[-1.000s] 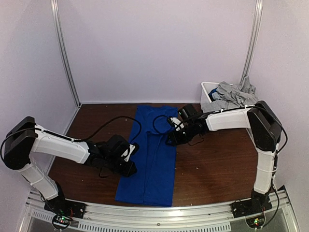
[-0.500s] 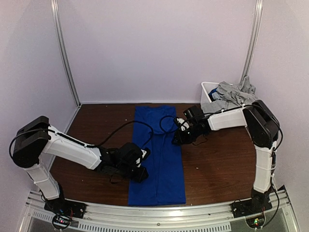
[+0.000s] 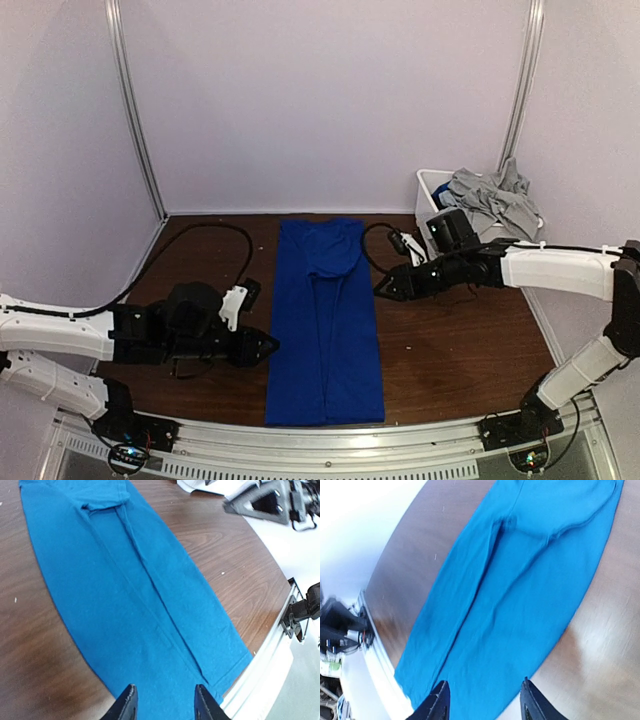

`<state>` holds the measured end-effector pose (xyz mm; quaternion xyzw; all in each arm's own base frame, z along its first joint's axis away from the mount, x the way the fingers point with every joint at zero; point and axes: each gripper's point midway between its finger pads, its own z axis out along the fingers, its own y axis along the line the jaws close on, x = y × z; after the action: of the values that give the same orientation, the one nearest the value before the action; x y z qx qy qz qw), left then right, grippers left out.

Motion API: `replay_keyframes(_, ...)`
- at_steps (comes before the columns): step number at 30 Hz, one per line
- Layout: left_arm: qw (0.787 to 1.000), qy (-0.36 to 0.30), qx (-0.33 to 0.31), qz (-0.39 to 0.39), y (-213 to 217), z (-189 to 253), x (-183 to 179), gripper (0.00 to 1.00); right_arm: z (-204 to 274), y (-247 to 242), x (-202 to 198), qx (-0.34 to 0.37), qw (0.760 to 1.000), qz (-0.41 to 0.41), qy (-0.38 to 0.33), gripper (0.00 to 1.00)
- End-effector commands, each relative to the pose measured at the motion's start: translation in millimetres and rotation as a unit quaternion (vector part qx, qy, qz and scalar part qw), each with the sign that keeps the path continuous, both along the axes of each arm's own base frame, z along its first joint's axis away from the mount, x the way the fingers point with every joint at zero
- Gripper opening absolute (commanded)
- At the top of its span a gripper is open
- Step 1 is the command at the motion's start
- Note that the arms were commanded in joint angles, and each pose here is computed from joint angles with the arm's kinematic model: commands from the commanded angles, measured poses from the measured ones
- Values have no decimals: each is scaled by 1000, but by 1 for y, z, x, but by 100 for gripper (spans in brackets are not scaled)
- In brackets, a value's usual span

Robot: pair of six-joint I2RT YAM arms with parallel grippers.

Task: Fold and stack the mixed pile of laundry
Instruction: Adjust the rectangle-folded T-shirt at the center of the board, then pick up the rectangle-folded T-shirt from the center of the board.

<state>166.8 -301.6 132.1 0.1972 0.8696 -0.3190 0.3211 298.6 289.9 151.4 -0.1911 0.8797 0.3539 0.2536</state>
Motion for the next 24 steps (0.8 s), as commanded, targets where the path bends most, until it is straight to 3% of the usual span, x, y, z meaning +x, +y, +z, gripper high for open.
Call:
replay_keyframes(1,998,59,30,5,25,-34,-28,41,-32,-12,-62,-7,996,13,83,49)
replay_keyframes(13,987,152,42,-22,8,-82,-111,40,-95,-21,-174,-31,981,26,190,49)
replay_keyframes(24,983,180,24,21,12,-98,-113,39,-127,-13,-204,-50,973,31,222,47)
